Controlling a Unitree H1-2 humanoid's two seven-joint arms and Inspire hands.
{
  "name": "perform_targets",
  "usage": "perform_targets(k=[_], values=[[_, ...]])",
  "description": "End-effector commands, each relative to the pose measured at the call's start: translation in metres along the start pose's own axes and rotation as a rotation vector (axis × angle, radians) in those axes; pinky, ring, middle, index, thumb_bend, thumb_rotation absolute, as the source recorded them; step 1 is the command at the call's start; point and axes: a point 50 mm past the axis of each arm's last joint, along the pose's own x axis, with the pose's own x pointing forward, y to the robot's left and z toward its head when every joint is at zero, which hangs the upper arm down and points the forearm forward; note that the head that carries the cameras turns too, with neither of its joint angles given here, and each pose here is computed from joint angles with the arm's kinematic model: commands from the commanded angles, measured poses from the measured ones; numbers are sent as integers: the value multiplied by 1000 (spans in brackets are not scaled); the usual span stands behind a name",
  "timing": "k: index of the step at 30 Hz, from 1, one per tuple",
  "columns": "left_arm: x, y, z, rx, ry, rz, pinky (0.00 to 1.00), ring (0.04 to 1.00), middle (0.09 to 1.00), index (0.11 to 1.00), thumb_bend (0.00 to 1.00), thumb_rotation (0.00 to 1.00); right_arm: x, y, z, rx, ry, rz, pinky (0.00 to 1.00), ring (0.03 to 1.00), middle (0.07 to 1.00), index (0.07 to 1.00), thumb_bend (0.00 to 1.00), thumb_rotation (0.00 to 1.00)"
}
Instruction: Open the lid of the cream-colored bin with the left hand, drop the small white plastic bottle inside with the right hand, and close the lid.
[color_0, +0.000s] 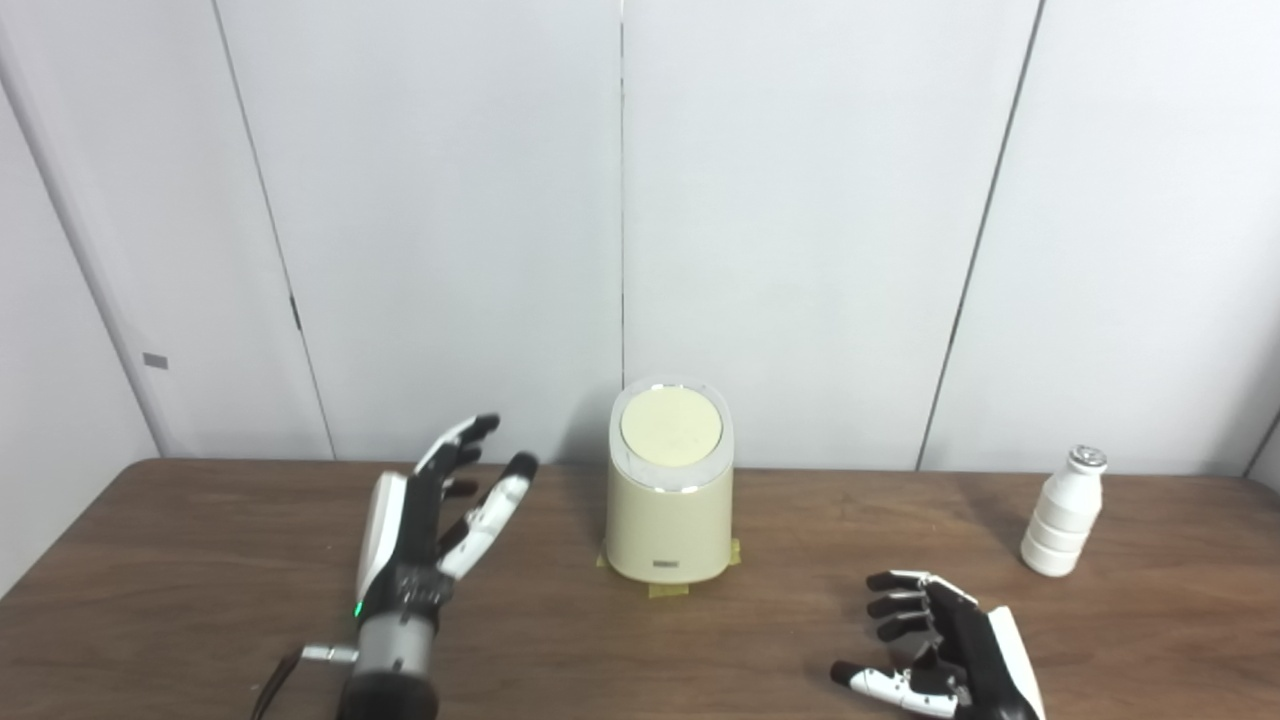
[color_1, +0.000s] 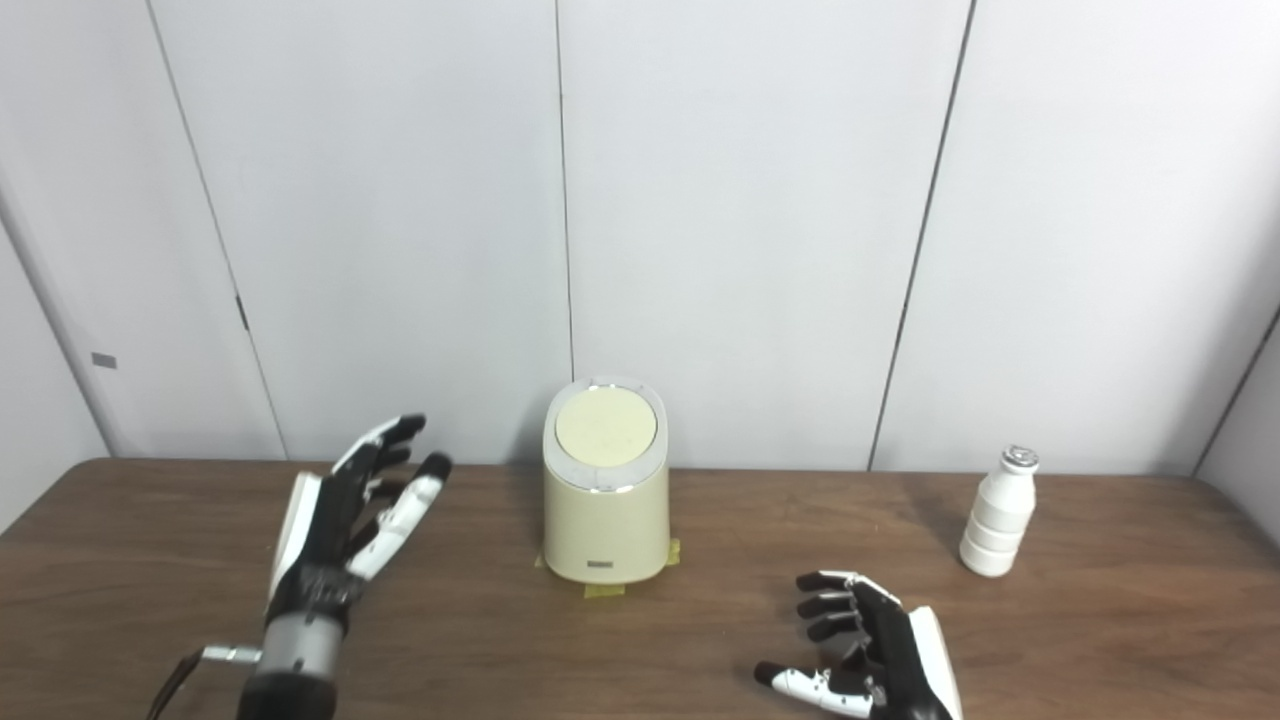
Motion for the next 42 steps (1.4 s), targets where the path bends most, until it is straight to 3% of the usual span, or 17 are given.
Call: perform_targets(k=[1,3,8,14,17,24,31,42], values=[[18,3,32,26,-83,29,720,837,876,860,793,738,3,4,1,-13,3,17,443,541,585,627,667,19],[24,0,40,50,-79,19,717,837,879,872,823,717,3,4,1,-10,8,17,437,537,584,628,667,18],[41,-14,65,111,-91,-19,686,821,879,886,866,780,2,4,1,-11,10,18,439,538,584,631,670,15],[59,-33,81,219,-76,-28,715,847,908,905,836,797,3,5,1,-16,5,20,417,521,576,628,664,17],[64,-43,83,240,-42,-39,709,867,923,917,833,813,3,5,1,-27,3,21,416,522,575,627,650,32],[77,-57,84,282,-3,-61,886,954,968,943,802,768,3,6,0,-22,10,22,403,515,570,631,639,41],[86,-65,85,342,7,-63,987,993,994,946,815,722,2,6,1,-21,18,21,424,529,578,633,642,52],[96,-69,81,393,42,-43,1000,1000,1000,960,846,677,1,6,1,-24,21,24,430,537,586,633,642,65]])
